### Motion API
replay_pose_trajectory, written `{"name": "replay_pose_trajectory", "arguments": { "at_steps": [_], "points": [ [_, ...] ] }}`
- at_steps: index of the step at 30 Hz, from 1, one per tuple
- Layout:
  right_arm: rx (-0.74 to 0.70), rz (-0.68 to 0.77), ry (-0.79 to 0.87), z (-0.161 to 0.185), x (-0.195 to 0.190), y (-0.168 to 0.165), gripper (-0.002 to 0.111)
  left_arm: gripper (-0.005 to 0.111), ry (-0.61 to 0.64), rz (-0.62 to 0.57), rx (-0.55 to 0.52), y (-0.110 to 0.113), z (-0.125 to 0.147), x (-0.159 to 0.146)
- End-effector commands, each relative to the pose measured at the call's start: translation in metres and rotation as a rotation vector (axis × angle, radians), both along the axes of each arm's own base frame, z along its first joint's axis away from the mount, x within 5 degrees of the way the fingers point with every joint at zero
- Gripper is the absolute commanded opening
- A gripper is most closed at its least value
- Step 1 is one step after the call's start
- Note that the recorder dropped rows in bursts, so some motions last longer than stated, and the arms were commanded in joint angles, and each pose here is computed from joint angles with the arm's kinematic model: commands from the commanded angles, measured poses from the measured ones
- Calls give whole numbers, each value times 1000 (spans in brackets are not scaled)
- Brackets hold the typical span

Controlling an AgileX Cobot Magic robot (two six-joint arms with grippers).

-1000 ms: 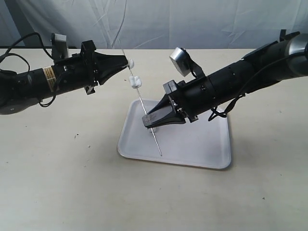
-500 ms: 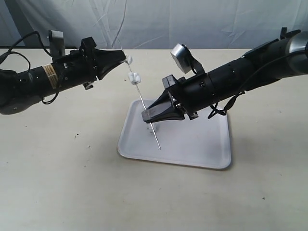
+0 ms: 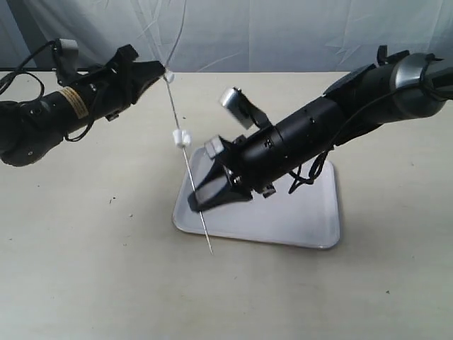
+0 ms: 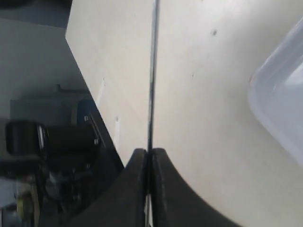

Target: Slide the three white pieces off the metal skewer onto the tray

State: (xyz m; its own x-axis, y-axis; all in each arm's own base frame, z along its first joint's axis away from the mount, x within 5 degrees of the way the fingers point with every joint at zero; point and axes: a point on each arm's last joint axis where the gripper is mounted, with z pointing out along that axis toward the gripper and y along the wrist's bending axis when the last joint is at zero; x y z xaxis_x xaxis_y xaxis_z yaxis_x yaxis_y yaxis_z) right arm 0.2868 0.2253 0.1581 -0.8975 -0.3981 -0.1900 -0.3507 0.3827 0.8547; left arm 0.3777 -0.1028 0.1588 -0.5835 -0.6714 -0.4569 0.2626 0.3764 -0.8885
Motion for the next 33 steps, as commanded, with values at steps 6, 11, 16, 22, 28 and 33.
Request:
{"name": "replay_pose_trajectory", "arguments": {
  "at_steps": [6, 11, 16, 22, 28, 33],
  "points": [
    [-37, 166, 34, -3, -20, 1, -1, 0, 28, 173, 27, 16, 6, 17],
    [-249, 83, -56, -11, -5, -22, -1, 0, 77, -4, 67, 3, 0, 8],
    [-441, -107, -162, -15, 21, -53, -1, 0, 159, -315, 137, -17, -9, -15],
    [-410, -195, -273, 6, 30, -58, -1, 16, 119, -608, 176, -47, -9, -42],
    [-398, -169, -261, 12, 26, -58, -1, 49, 175, -566, 312, -66, -22, -45],
    [-366, -153, -244, 14, 24, -56, -1, 58, 172, -528, 256, -70, -17, -42]
  ]
}}
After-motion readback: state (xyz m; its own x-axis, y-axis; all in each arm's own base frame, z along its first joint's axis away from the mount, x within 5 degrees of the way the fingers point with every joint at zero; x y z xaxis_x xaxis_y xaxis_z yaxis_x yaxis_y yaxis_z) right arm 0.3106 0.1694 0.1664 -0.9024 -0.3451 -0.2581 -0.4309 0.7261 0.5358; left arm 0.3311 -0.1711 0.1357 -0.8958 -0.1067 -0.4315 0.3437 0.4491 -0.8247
